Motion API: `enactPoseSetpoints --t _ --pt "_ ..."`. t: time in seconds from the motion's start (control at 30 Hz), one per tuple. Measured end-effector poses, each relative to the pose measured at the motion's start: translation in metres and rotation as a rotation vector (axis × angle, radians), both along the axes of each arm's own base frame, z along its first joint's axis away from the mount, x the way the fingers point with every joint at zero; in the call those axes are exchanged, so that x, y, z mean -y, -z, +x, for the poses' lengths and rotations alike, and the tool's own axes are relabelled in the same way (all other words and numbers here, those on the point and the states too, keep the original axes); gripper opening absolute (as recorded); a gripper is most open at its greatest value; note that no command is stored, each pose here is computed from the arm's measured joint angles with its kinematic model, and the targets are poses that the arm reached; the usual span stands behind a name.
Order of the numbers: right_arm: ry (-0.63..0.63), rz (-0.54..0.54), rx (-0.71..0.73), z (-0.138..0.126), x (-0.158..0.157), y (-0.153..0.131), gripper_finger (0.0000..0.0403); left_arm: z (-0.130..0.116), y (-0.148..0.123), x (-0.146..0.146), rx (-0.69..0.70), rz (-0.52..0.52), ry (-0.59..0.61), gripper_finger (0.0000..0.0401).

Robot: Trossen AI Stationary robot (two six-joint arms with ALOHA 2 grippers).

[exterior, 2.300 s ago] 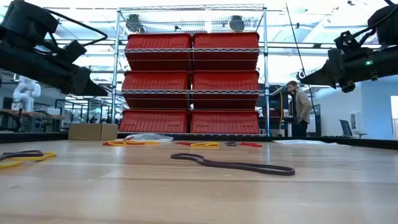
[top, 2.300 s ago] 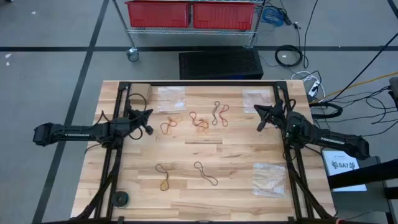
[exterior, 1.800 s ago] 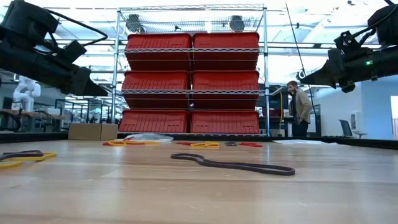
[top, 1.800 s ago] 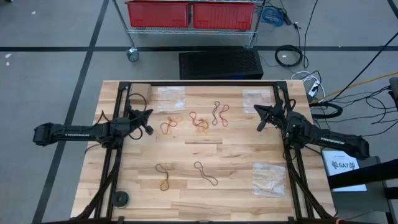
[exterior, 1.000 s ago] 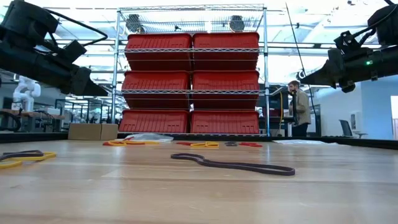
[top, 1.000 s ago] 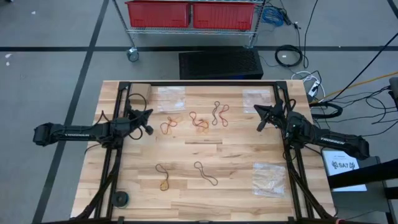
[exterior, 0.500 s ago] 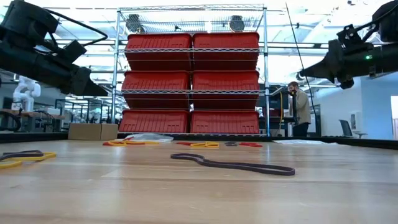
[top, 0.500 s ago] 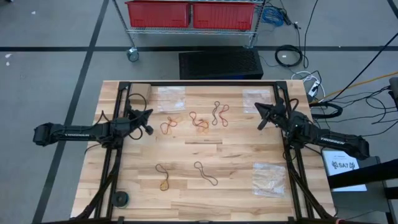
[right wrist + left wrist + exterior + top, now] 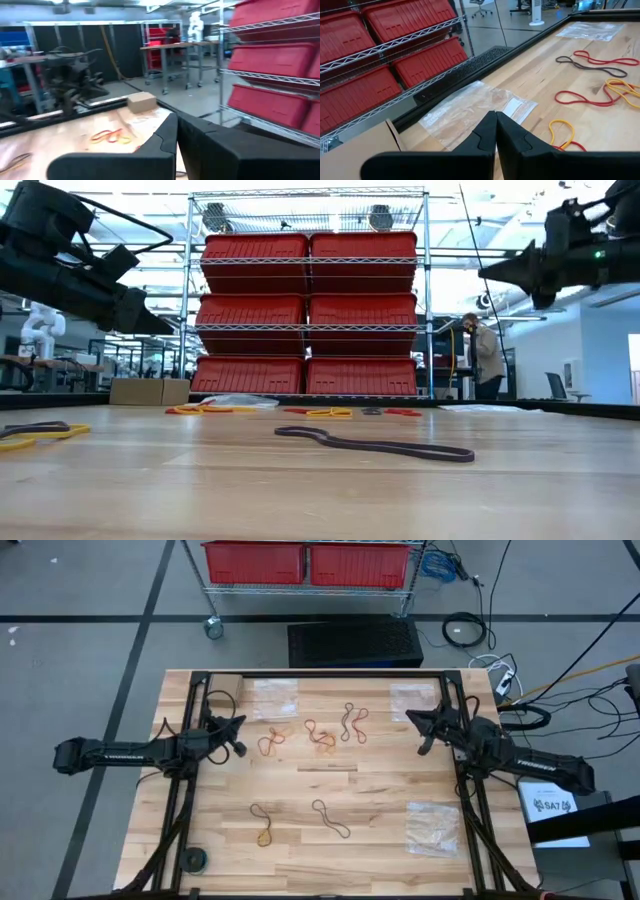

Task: Sort rubber bands
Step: Open the top right transparent zip lock bag

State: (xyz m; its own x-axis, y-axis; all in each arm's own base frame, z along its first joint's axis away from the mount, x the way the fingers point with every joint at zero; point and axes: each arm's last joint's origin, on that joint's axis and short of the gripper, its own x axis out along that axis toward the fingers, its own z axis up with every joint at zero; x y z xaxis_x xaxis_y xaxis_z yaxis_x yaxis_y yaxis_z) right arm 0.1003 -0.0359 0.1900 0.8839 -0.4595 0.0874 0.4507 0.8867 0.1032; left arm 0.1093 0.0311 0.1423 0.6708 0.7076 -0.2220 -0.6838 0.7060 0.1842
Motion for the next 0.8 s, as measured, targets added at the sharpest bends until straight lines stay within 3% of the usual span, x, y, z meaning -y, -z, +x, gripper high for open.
enactPoseSetpoints --t 0.13,0.23,0.37,0.5,0.67,0.8 --pt "-0.025 0.041 -0.146 0.005 -0.001 -0.009 0.0 0.0 0.0 0.0 0.001 0.0 0.0 0.0015" --pt "-0.006 0.131 -0.293 0.012 0.002 -0.011 0.0 0.0 0.0 0.0 0.0 0.0 0.0 0.0015" --pt "0.156 0.215 -0.567 0.021 0.008 -0.004 0.0009 0.0 0.0 0.0 0.0 0.001 0.001 0.0015" --pt "0.218 0.185 -0.737 0.036 0.015 0.011 0.0038 0.0 0.0 0.0 0.0 0.001 0.0 0.0015" --pt "0.313 0.135 -0.961 0.047 0.023 0.036 0.0101 0.0 0.0 0.0 0.0 0.001 0.0 0.0015" --pt "0.321 0.114 -1.087 0.052 0.031 0.051 0.0144 0.0 0.0 0.0 0.004 0.001 0.0 0.0015"
